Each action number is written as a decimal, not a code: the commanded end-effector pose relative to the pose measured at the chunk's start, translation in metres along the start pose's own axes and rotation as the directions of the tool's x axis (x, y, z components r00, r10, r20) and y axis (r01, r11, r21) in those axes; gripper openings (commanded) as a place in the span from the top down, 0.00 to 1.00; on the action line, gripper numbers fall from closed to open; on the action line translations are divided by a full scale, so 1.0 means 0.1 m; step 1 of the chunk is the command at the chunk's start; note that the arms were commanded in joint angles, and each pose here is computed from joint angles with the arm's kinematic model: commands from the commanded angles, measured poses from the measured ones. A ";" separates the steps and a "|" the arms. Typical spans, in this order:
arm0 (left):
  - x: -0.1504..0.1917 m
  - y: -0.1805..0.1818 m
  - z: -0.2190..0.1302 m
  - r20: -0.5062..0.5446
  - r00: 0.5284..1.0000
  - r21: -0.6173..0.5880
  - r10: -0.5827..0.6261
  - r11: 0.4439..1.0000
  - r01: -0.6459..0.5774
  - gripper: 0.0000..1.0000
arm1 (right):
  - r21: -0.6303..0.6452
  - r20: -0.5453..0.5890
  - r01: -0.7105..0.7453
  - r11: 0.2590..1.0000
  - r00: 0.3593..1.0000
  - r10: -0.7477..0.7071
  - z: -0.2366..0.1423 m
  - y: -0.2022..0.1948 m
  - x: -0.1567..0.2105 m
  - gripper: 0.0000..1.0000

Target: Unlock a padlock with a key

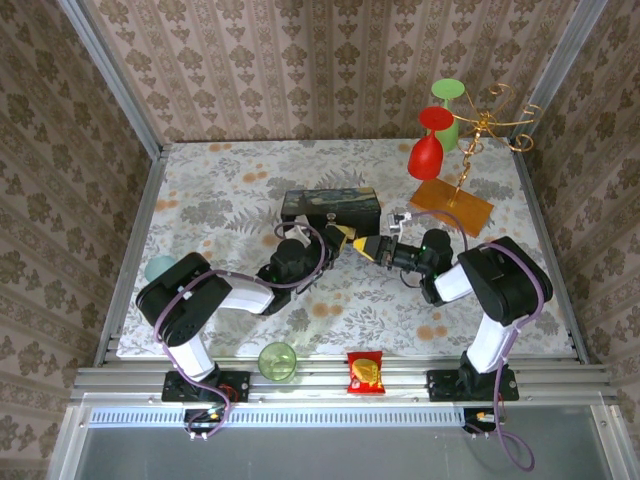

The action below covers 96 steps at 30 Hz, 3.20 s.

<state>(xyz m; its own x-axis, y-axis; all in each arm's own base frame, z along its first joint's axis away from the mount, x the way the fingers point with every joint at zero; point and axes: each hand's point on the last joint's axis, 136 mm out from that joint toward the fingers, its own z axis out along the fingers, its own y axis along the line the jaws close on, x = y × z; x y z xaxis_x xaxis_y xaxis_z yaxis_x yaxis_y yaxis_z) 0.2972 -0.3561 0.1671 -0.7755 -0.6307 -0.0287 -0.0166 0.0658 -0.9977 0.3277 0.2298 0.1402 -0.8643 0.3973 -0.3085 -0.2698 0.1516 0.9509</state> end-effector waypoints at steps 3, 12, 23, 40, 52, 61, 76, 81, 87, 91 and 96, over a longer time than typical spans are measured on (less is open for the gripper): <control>0.30 -0.69 -0.07 -0.122 0.992 0.239 0.023 0.971 0.007 1.00 | 0.038 -0.036 -0.046 0.998 0.998 0.048 -0.11 -0.16 -0.03 1.00; 0.10 -0.25 -0.04 -0.062 0.992 0.144 0.111 0.984 -0.101 1.00 | 0.085 -0.145 0.011 0.996 0.989 0.001 -0.31 -0.22 0.29 1.00; 0.23 0.43 0.04 -0.146 0.977 0.004 0.159 0.987 -0.160 1.00 | 0.053 -0.363 0.310 0.949 0.892 -0.271 -0.30 -0.05 0.87 1.00; 0.30 0.78 0.00 -0.219 0.966 -0.062 0.138 0.986 -0.155 1.00 | 0.278 -0.307 0.225 0.934 0.942 -0.135 -0.38 -0.71 1.00 1.00; 0.41 0.69 0.00 -0.330 0.925 0.001 0.188 0.980 -0.198 1.00 | 0.112 -0.191 0.168 0.979 0.971 -0.145 -0.28 -0.64 0.74 1.00; 0.42 0.74 -0.02 -0.378 0.905 0.008 0.194 0.979 -0.206 1.00 | 0.087 -0.189 0.200 0.976 0.965 -0.181 -0.24 -0.55 0.71 1.00; 0.44 0.80 -0.04 -0.403 0.892 0.009 0.203 0.976 -0.218 1.00 | 0.046 -0.181 0.233 0.971 0.958 -0.221 -0.15 -0.44 0.59 1.00; 0.35 0.98 -0.06 -0.361 0.912 -0.049 0.197 0.972 -0.229 1.00 | 0.093 -0.171 0.231 0.968 0.962 -0.213 -0.20 -0.55 0.65 1.00; 0.33 1.21 -0.06 -0.323 0.933 -0.123 0.159 0.970 -0.208 1.00 | 0.232 -0.188 0.264 0.936 0.956 -0.223 -0.31 -0.76 0.80 1.00; 0.28 1.29 -0.12 -0.287 0.940 -0.157 0.185 0.959 -0.237 0.97 | 0.263 -0.188 0.284 0.922 0.952 -0.240 -0.35 -0.75 0.81 1.00; 0.20 1.52 -0.28 -0.242 0.955 -0.237 0.173 0.944 -0.230 0.95 | 0.308 -0.202 0.331 0.892 0.939 -0.278 -0.40 -0.69 0.81 1.00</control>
<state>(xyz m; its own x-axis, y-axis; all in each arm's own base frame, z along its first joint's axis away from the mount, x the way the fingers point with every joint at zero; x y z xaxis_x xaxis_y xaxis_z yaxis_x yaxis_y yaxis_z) 0.2707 -0.3561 0.0563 -0.8974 -0.3876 -0.2110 0.1012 0.2845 -0.9533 0.2619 0.2210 0.0577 -0.8321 0.1765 -0.5258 -0.3948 0.4775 0.7850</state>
